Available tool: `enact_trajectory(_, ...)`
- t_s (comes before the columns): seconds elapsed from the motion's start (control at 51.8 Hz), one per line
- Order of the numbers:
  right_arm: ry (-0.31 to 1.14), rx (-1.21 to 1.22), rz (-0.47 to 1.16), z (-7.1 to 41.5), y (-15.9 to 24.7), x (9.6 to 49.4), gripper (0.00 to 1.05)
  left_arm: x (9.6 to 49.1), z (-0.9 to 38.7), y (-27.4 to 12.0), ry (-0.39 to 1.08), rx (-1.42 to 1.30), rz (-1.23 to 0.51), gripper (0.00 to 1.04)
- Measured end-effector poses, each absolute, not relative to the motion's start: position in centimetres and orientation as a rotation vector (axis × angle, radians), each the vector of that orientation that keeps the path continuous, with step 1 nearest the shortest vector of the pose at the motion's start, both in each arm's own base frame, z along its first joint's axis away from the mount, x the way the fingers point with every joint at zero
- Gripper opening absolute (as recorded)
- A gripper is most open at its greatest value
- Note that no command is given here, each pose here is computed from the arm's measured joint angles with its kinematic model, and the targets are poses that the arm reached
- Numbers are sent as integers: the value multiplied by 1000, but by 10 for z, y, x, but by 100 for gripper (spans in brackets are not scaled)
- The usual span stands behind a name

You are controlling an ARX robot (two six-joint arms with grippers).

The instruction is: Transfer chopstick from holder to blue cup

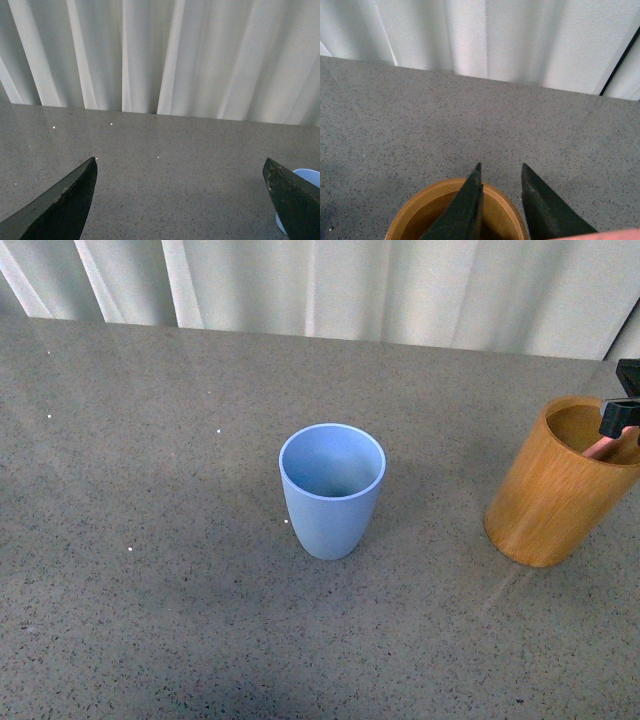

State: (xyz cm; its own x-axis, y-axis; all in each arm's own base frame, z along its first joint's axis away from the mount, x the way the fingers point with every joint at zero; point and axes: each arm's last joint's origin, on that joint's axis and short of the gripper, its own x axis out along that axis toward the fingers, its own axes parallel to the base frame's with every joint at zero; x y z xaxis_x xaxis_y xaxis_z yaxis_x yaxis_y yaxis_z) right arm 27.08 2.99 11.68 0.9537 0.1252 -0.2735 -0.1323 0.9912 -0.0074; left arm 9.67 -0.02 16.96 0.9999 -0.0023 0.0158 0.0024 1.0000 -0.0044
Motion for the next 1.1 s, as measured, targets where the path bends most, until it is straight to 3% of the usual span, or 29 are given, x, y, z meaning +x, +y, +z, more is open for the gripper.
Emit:
enact_trajectory(0.155, 257, -8, 136, 128, 33, 272, 1, 97, 170, 0, -16, -4, -2, 98)
enact_trajectory(0.406, 234, 67, 141, 155, 38, 273, 1, 97, 170, 0, -16, -4, -2, 98)
enact_trajectory(0.696, 211, 249, 133, 224, 57, 262, 1, 97, 170, 0, -16, -4, -2, 98)
enact_trajectory(1.101, 211, 217, 219, 308, 103, 261, 1, 97, 170, 0, -16, -4, -2, 98)
